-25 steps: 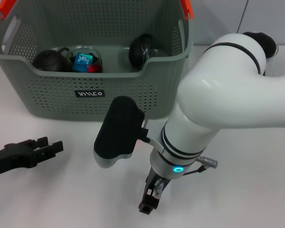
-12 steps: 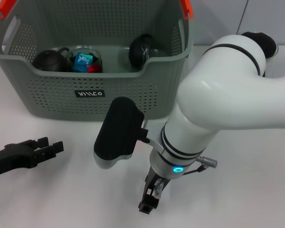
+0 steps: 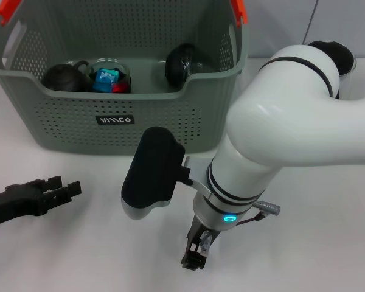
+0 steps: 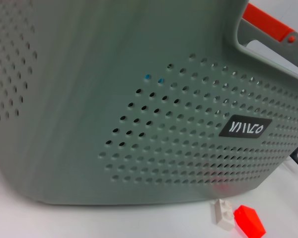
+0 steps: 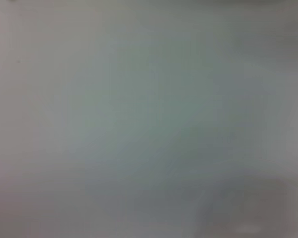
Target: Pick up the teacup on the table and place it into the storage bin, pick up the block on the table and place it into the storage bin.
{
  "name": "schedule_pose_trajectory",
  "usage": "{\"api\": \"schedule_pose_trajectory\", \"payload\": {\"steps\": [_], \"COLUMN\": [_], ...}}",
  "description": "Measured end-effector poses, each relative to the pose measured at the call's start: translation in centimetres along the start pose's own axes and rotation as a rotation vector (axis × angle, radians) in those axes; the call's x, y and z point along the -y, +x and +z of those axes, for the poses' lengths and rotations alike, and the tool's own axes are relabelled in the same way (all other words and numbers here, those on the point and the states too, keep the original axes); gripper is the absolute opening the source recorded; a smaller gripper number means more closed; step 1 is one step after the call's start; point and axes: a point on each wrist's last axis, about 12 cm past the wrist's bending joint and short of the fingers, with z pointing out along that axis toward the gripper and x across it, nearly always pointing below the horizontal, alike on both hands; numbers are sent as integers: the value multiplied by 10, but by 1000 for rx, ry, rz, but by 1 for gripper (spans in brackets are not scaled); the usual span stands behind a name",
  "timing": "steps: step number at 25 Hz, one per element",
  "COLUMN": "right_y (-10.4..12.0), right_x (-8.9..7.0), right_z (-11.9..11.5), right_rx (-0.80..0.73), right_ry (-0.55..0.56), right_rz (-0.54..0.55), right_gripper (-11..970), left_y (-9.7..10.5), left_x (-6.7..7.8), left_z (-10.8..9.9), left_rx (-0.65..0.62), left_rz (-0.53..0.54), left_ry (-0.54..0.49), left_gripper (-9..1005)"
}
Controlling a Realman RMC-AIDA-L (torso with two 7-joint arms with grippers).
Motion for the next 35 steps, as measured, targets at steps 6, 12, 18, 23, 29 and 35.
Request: {"api": "schedule_pose_trajectory", "payload": {"steps": [6,12,18,23,29,35], "right_y": [-4,-2,25,45,54,58], "right_x": [-4,7,32,50,60,76], "right_z": [-7,-44,-86,-120,-149,-174], "right_rx": [28,126,291,498,727,928], "right_ry": [-11,-44,-72,-79,-145,-91], "right_rz": [-9,33,147,196,176,168], "right_gripper": [460,437,438,438,439,440], "left_y": [0,1,1,0,0,0], "left_x": [0,-1,-1,-1,-1,-1], "left_z": [0,-2,-2,-2,-2,-2], "left_rx": [0,2,3,3,3,4], "left_rz": [0,-4,-5,-2,-2,-1], "left_ry": [0,-4,-7,-6,-6,-6], "left_gripper": [636,636,636,636,636,636]}}
